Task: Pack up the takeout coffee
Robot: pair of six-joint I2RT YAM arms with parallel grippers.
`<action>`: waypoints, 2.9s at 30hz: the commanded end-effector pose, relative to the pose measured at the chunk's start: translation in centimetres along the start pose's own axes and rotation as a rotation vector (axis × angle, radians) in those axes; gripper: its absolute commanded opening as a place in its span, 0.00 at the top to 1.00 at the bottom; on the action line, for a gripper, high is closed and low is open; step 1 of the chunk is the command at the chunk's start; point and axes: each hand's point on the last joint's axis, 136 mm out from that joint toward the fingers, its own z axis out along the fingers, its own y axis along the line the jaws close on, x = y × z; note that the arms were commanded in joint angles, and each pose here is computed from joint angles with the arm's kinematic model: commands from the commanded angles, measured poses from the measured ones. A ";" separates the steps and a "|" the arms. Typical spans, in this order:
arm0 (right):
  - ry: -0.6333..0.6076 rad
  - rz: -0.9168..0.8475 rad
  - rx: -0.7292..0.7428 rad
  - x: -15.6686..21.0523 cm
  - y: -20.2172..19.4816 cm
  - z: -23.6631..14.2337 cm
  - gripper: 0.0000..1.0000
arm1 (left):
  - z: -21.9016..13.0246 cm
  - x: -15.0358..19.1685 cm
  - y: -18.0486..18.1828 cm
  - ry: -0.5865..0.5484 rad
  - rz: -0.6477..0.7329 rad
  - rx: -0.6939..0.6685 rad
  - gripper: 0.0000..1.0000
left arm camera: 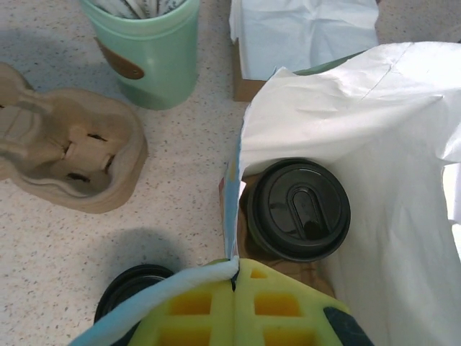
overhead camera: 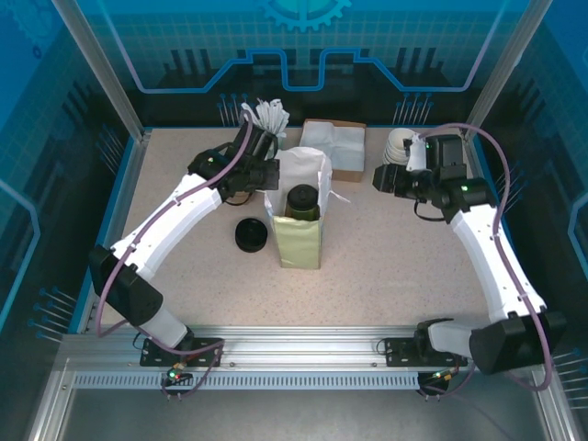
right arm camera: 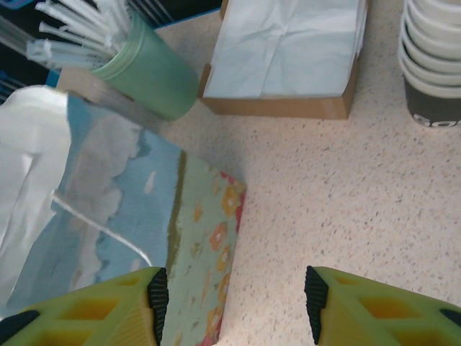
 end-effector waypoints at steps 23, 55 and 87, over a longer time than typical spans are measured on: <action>-0.029 -0.121 0.312 -8.8 1.9 17.5 0.46 | -3.1 -1.4 1.4 -0.055 -0.049 0.034 0.60; 0.076 -0.255 0.512 -5.6 -4.1 33.2 0.39 | -16.2 -3.5 -0.9 -0.288 0.016 0.323 0.01; 0.094 -0.227 0.426 -6.3 -4.2 32.9 0.82 | -15.0 -2.7 -1.1 -0.250 0.035 0.327 0.01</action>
